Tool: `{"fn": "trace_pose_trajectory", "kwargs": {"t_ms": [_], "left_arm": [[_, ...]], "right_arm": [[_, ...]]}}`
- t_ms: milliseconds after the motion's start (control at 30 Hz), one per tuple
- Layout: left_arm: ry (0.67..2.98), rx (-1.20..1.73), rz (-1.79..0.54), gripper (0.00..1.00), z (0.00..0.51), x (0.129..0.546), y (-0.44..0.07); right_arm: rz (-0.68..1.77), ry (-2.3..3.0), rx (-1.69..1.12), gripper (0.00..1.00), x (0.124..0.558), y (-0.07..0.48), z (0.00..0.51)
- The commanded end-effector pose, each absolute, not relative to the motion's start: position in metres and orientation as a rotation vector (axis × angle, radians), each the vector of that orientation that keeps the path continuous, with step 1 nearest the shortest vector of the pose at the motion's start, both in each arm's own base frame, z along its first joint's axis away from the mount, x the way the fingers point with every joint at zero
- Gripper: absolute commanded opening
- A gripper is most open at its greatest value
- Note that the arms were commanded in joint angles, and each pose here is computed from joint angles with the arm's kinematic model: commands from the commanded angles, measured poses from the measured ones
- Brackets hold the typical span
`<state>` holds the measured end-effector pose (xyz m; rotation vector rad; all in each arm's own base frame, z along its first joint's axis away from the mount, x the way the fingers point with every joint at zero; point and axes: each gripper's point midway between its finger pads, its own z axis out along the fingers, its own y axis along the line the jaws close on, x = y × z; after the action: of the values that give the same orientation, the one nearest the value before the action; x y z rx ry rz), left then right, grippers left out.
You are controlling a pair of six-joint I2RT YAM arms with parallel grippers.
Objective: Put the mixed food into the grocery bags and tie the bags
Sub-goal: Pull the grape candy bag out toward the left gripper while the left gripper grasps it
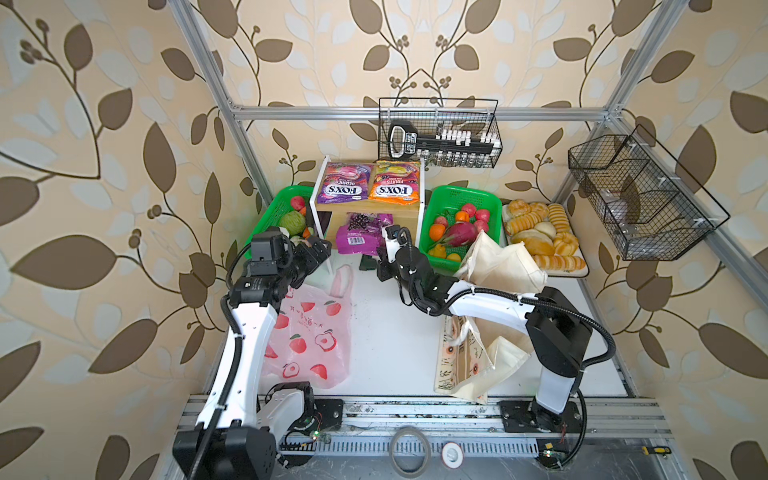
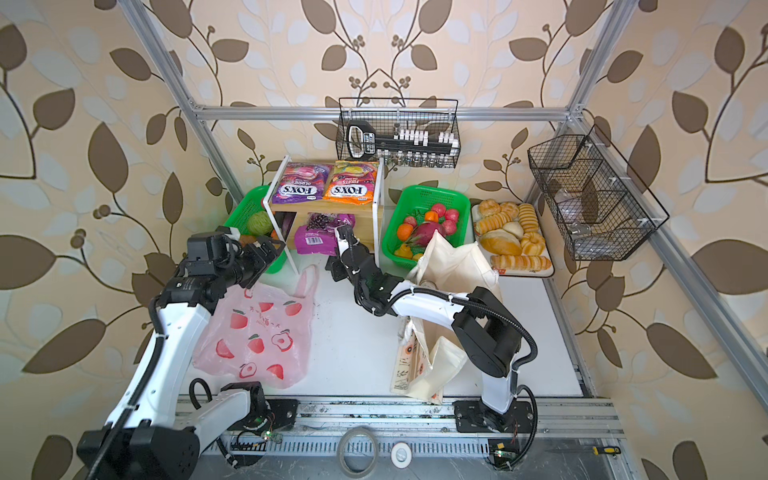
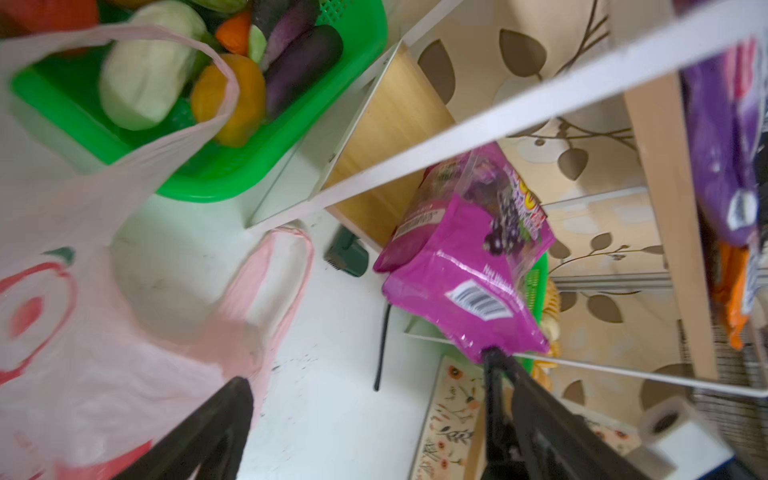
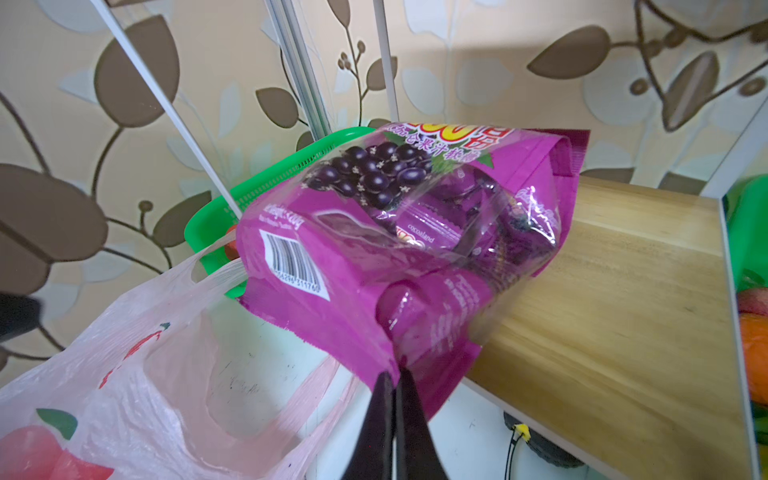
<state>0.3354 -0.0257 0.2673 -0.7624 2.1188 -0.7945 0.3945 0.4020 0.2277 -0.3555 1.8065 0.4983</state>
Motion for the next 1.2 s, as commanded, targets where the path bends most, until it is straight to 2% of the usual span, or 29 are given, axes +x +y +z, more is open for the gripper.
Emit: {"fn": "trace_pose_trajectory", "kwargs": {"t_ms": [0,267,567,800,1167], "left_arm": [[2.018,-0.672,-1.080,0.99,0.307,0.357,-0.049],[1.886,-0.809,-1.192,0.99,0.279,0.386,-0.044],[1.895,-0.893,-1.178,0.99,0.249,0.391,-0.060],[1.810,-0.930,-1.220,0.99,0.245,0.401,-0.063],[1.827,-0.982,-1.228,0.97,0.228,0.401,-0.075]], "right_arm": [[0.583,1.723,-0.402,0.00,0.384,0.408,0.259],[0.683,1.683,-0.509,0.00,0.371,0.424,0.268],[0.714,1.688,-0.516,0.00,0.370,0.428,0.270],[0.751,1.693,-0.540,0.00,0.366,0.433,0.269],[0.882,1.656,-0.642,0.00,0.348,0.455,0.279]]}}
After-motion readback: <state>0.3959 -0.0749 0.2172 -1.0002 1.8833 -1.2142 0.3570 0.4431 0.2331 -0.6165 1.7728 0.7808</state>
